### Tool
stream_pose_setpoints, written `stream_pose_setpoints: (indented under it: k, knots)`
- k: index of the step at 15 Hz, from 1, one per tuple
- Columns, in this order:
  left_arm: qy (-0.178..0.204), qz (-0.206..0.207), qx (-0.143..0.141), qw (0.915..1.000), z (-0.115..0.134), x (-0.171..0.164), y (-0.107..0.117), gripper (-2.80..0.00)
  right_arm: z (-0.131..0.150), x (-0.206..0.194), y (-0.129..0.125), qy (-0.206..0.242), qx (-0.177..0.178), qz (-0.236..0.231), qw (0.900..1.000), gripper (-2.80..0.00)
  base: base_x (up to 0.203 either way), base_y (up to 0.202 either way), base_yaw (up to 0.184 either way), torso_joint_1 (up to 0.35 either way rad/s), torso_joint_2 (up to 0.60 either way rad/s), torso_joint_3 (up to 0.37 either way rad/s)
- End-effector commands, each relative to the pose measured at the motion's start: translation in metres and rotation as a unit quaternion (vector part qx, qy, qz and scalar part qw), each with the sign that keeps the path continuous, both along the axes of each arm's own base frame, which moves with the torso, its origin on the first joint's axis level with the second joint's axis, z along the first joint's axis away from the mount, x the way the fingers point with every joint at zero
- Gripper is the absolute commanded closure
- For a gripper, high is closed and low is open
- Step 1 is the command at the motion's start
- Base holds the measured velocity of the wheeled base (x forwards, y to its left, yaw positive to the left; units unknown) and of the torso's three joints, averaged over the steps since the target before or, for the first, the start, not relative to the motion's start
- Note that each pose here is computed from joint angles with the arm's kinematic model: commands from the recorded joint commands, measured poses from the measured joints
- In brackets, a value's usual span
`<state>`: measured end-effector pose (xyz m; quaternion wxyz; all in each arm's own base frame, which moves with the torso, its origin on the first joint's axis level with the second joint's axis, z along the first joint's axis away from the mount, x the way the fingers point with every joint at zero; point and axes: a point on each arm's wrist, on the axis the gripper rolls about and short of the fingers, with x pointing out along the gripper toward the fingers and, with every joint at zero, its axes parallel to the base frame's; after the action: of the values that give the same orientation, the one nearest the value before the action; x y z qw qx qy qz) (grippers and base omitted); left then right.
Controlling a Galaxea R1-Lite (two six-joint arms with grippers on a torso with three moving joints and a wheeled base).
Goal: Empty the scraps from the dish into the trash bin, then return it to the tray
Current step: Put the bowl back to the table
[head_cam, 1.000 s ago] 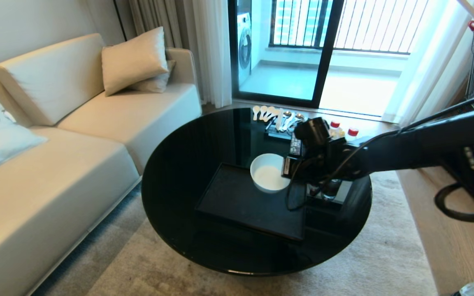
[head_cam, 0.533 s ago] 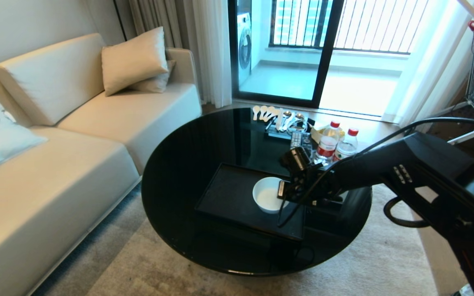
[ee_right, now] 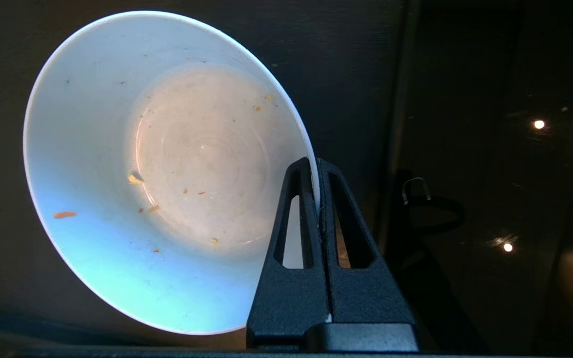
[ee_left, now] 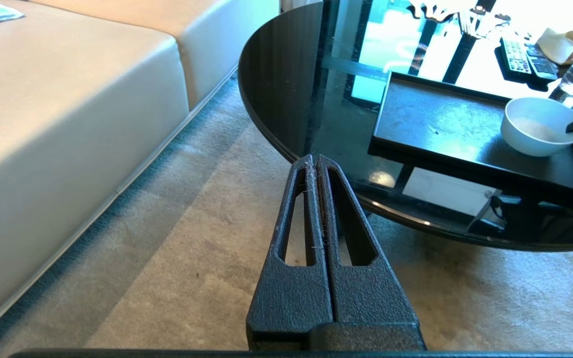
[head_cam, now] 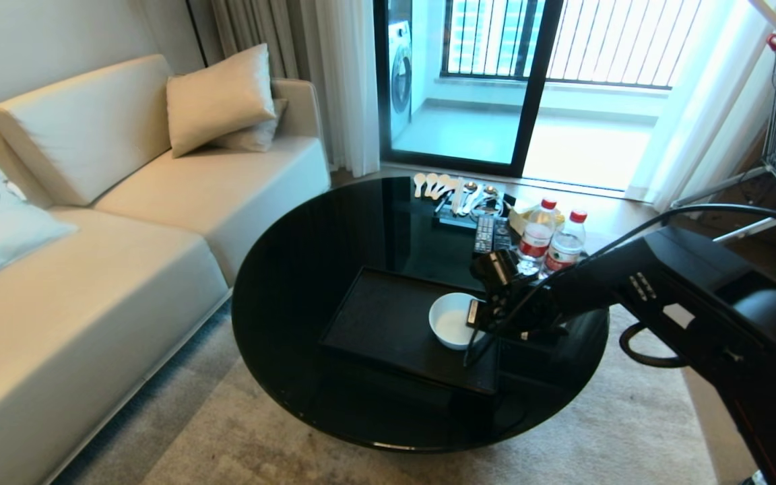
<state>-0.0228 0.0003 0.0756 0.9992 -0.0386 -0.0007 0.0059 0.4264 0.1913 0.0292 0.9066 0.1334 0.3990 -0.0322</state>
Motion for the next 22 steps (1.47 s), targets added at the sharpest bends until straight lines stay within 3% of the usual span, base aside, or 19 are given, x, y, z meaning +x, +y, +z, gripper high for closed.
stream_pose_setpoints:
  k: [1, 11, 12, 17, 20, 22]
  knots:
    - [0.000, 0.000, 0.000, 1.0000, 0.000, 0.000, 0.000, 0.00, -0.008, 0.005, -0.010, 0.006, 0.001, -0.016, 1.000, 0.00, 0.000, 0.000, 0.000, 0.000, 0.00, 0.000]
    - [-0.001, 0.000, 0.000, 1.0000, 0.000, 0.000, 0.000, 0.00, -0.007, 0.008, -0.013, 0.000, 0.017, -0.034, 0.999, 0.00, 0.000, 0.000, 0.000, 0.000, 0.00, 0.000]
    - [0.000, 0.000, 0.000, 1.0000, 0.000, 0.000, 0.000, 0.00, -0.004, 0.007, -0.014, -0.003, 0.018, -0.034, 0.999, -2.80, 0.000, 0.000, 0.000, 0.000, 0.00, 0.000]
    - [-0.001, 0.000, 0.000, 1.0000, 0.000, 0.000, 0.000, 0.00, 0.013, 0.003, -0.014, -0.017, 0.021, -0.032, 0.999, -2.80, 0.000, 0.000, 0.000, 0.000, 0.00, 0.000]
    - [0.000, 0.000, 0.000, 1.0000, 0.000, 0.000, 0.000, 0.00, 0.050, -0.004, -0.017, -0.054, 0.030, -0.036, 0.997, -2.80, 0.000, 0.000, 0.000, 0.000, 0.00, 0.000]
    - [0.000, 0.000, 0.000, 1.0000, 0.000, 0.000, 0.000, 0.00, 0.090, -0.015, -0.021, -0.095, 0.030, -0.036, 0.994, -2.80, 0.000, 0.000, 0.000, 0.000, 0.00, 0.000]
